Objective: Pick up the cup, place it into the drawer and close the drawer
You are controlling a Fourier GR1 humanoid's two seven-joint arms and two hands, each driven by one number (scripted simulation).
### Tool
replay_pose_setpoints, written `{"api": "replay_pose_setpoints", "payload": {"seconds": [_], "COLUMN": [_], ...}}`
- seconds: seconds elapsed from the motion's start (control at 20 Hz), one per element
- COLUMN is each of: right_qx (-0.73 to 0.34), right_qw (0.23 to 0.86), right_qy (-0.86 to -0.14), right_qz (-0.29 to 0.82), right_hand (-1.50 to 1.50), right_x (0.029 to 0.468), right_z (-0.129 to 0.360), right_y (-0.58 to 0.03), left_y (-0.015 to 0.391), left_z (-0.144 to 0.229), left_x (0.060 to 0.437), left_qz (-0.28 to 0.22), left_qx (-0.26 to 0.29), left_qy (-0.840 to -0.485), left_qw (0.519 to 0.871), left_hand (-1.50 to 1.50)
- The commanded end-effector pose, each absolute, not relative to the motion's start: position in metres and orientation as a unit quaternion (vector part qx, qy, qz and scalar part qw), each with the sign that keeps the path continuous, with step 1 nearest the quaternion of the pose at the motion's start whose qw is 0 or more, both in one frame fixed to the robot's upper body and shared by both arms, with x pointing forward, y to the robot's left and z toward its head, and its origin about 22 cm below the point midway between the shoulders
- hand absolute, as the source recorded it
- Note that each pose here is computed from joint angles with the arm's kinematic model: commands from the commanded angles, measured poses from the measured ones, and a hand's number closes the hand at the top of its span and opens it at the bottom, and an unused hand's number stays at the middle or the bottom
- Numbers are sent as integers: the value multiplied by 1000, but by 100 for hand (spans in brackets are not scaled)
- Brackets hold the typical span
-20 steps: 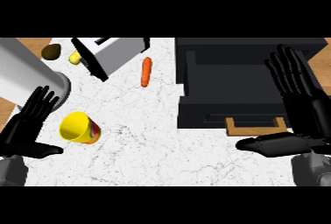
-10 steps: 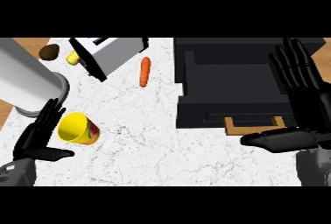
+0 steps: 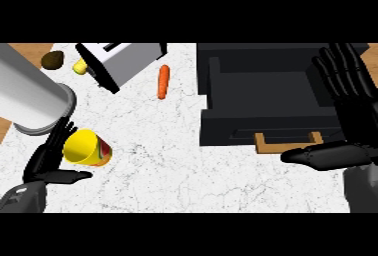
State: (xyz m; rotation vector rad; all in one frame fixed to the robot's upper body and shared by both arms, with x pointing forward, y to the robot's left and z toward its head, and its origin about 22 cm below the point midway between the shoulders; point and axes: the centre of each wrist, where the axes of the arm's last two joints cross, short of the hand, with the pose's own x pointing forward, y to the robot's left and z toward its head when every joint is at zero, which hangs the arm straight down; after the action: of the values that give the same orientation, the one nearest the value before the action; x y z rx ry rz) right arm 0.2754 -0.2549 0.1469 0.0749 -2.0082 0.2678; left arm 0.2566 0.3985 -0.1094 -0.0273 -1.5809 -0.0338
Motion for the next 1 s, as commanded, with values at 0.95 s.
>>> {"api": "replay_pose_setpoints", "payload": {"seconds": [0.95], "right_qx": [37], "right_qw": [531], "right_qy": [-839], "right_qz": [114], "right_hand": [-150], "right_x": [278], "right_z": [146], "right_y": [-254], "left_y": [359], "left_z": [-117], "left_x": [280], "left_qz": [-10], "left_qx": [-111], "left_qy": [-741], "left_qw": [662], "left_hand": [-150]}}
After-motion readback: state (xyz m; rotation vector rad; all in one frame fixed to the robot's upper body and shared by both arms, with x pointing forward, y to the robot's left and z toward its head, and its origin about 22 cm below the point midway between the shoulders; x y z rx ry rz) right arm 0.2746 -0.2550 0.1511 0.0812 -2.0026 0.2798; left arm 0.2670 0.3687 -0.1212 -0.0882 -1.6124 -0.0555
